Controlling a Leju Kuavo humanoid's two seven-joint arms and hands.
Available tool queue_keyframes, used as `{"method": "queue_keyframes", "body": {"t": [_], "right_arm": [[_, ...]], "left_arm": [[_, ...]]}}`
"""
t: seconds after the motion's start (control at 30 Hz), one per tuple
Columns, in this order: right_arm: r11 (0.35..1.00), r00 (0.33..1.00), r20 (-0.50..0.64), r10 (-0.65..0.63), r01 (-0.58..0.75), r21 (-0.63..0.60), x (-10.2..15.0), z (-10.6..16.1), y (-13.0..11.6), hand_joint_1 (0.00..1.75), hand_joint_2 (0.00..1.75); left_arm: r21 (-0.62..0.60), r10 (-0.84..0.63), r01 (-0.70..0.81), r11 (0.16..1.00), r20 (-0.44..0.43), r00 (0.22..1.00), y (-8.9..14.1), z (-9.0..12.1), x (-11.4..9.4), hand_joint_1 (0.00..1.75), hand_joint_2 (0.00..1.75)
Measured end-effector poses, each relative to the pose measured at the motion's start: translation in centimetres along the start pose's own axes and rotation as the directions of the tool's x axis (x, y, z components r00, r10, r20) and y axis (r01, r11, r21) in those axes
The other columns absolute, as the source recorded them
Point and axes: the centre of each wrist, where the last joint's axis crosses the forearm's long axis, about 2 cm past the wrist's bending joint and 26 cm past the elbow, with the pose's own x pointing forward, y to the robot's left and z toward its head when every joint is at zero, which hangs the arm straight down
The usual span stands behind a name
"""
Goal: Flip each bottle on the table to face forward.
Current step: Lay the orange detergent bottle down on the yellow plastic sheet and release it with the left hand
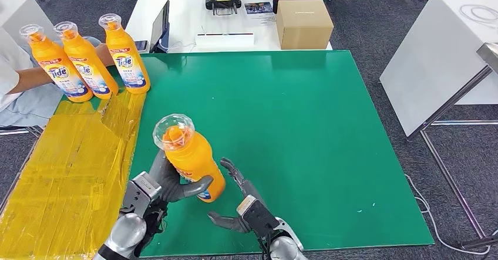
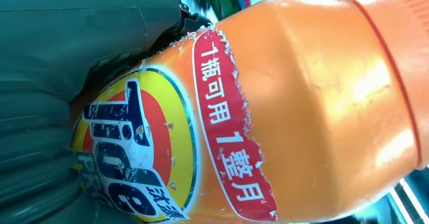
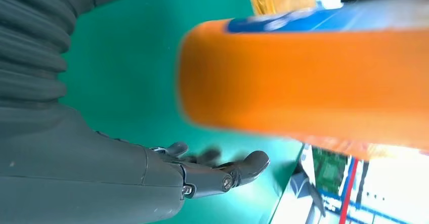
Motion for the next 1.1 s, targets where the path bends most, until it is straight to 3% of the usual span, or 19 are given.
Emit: {"method": "queue_keyframes", "body": {"t": [0.07, 0.13, 0.23, 0.33, 0.47, 0.6, 0.7, 0.9, 1.1], "right_arm": [[1.0, 1.0, 0.011, 0.006, -0.005, -0.024, 0.2, 0.2, -0.3, 0.0, 0.87], [0.998, 0.999, 0.033, 0.006, -0.004, -0.065, 0.6, 0.5, -0.8, 0.0, 0.0], [0.988, 0.996, 0.087, -0.003, 0.016, -0.152, 1.6, 1.1, -2.2, 0.0, 0.0], [0.97, 0.989, 0.147, -0.01, 0.045, -0.241, 3.1, 1.6, -3.9, 0.0, 0.0], [0.949, 0.977, 0.209, -0.037, 0.1, -0.298, 4.9, 2.2, -5.6, 0.0, 1.75], [0.933, 0.966, 0.247, -0.076, 0.157, -0.325, 5.8, 2.6, -7.0, 0.0, 1.75], [0.928, 0.965, 0.252, -0.076, 0.161, -0.336, 6.1, 2.7, -7.7, 0.0, 1.75], [0.933, 0.969, 0.242, -0.056, 0.138, -0.334, 6.4, 2.7, -8.1, 0.0, 1.75], [0.929, 0.972, 0.234, -0.018, 0.103, -0.357, 6.6, 2.6, -8.4, 0.0, 1.75]], "left_arm": [[0.055, -0.142, 0.141, 0.989, 0.028, 0.989, 0.8, -0.1, 0.3, 1.75, 1.75], [0.13, -0.407, 0.399, 0.908, 0.041, 0.913, 2.3, -0.1, 0.7, 1.75, 1.75], [0.197, -0.787, 0.768, 0.609, 0.025, 0.617, 5.7, 0.0, 1.1, 1.75, 1.75], [0.153, -0.927, 0.917, 0.367, -0.021, 0.375, 9.5, 0.5, 0.9, 1.75, 1.75], [0.044, -0.989, 0.993, 0.108, -0.095, 0.111, 13.7, 1.3, 0.1, 1.75, 1.75], [-0.091, -0.986, 0.987, -0.133, -0.09, -0.141, 16.9, 2.5, -1.4, 1.75, 1.75], [-0.19, -0.964, 0.951, -0.243, -0.064, -0.259, 19.1, 3.4, -2.4, 1.75, 1.75], [-0.357, -0.939, 0.882, -0.31, -0.03, -0.342, 22.1, 5.1, -4.4, 1.75, 1.75], [-0.444, -0.941, 0.842, -0.307, 0.008, -0.339, 22.7, 6.6, -5.8, 1.75, 1.75]]}}
